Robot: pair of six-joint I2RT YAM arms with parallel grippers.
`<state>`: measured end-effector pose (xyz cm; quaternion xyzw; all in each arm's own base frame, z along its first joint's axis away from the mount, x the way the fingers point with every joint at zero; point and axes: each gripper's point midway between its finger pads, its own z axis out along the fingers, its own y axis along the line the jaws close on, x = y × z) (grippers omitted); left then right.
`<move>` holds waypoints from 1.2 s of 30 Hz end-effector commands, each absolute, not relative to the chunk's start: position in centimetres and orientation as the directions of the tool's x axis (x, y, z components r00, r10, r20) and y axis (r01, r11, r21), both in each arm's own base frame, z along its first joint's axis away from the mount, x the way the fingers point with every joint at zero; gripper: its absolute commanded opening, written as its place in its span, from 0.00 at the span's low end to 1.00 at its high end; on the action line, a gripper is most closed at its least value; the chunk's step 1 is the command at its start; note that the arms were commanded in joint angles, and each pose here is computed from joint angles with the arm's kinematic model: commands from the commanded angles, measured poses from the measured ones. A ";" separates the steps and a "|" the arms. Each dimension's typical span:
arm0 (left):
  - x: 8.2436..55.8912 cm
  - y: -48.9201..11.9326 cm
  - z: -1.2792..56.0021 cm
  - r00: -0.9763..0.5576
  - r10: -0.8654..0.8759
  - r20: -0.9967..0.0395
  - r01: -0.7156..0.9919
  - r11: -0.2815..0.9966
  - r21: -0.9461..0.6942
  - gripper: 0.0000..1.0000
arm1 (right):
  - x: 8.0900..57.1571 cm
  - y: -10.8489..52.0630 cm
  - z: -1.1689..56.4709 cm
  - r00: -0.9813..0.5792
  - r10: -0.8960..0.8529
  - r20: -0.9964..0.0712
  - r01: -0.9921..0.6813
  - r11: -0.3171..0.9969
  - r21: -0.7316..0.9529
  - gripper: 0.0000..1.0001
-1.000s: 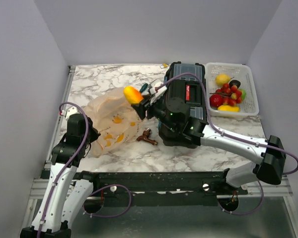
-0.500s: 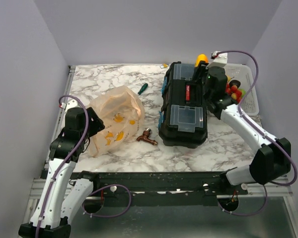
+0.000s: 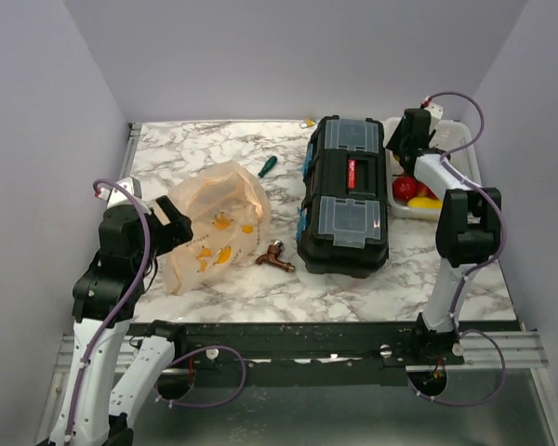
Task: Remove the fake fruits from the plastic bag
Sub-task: Place the fake fruit in the bin.
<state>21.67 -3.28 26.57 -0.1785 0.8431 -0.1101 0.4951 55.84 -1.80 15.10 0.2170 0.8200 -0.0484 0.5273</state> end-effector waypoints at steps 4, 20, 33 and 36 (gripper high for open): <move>20.2 -3.7 29.8 -0.382 -0.372 -0.846 -0.087 0.926 -0.367 0.86 | 58.1 -0.7 11.4 -0.458 0.322 -0.828 0.392 0.910 0.137 0.12; 18.8 -6.6 33.2 -0.332 -0.351 -0.875 0.136 0.901 -0.413 0.93 | 57.2 -0.8 10.6 -0.508 0.262 -0.821 0.332 0.938 0.094 0.82; 18.0 -7.3 34.8 -0.311 -0.370 -0.875 0.185 0.880 -0.438 0.94 | 48.1 1.1 18.3 -0.492 0.355 -0.795 0.309 0.925 0.221 0.89; 17.9 -7.4 35.3 -0.298 -0.381 -0.875 0.195 0.873 -0.446 0.94 | 44.2 3.3 20.4 -0.491 0.386 -0.781 0.225 0.922 0.314 0.89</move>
